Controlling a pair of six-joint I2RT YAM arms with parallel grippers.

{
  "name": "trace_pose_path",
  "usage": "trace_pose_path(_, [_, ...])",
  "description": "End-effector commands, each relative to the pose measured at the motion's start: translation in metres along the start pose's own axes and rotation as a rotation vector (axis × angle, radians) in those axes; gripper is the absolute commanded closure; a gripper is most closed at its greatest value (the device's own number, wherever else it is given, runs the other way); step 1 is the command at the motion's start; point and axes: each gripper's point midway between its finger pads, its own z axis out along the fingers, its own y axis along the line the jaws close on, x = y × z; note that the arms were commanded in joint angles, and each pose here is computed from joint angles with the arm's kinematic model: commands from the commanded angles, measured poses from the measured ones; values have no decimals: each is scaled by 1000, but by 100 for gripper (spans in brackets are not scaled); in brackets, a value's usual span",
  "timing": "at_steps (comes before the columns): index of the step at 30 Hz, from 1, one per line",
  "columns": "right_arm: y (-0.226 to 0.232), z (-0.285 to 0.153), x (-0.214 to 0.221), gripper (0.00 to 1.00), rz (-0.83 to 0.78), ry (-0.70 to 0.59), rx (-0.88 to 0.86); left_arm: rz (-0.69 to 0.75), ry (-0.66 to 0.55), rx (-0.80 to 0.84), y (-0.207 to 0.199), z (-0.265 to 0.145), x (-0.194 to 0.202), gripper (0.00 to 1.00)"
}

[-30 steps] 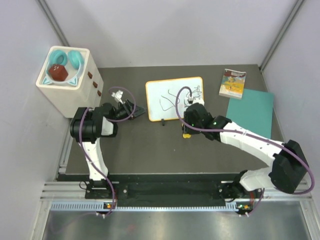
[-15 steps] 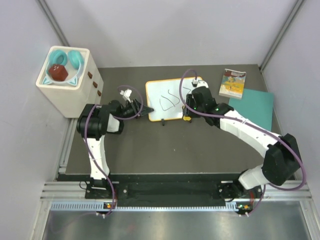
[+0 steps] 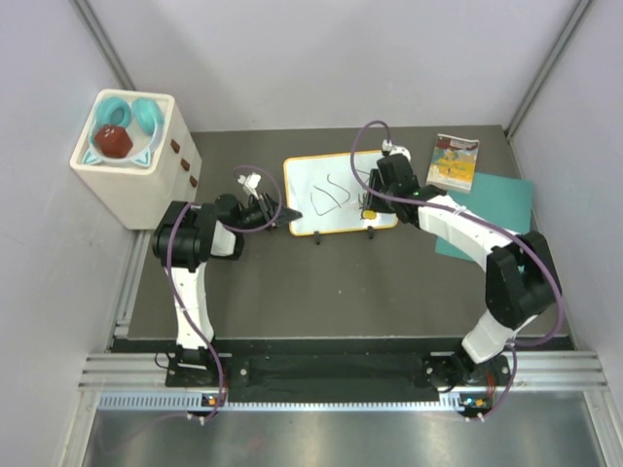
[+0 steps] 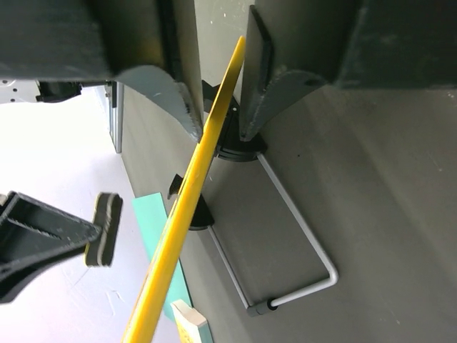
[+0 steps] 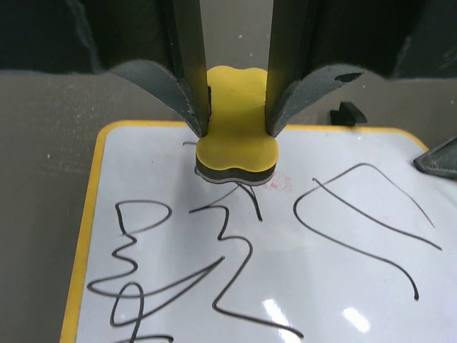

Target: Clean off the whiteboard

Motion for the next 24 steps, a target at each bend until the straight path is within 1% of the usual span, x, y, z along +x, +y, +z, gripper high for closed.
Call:
trace_pose_path(1, [6,9,-38,100,-2,-102,-5,52,-11,25,-3,1,-6,75])
trace_pose_path(5, [1,17,-38,100,14,-94,2,57,-9,43,-6,2,-6,80])
trace_pose_path(11, [-8,19,-33,100,24,-102,23,68,2,85,-13,1,-6,82])
trace_pose_path(17, [-12,24,-31,100,25,-106,44,63,13,89,-12,3,-5,85])
trace_pose_path(21, [-21,33,-26,100,32,-99,97,66,11,84,-12,3,-6,86])
trace_pose_path(22, [-23,35,-25,100,33,-96,107,62,12,77,-10,3,-5,89])
trace_pose_path(24, [-28,43,-16,100,35,-70,134,51,16,53,-5,4,-6,93])
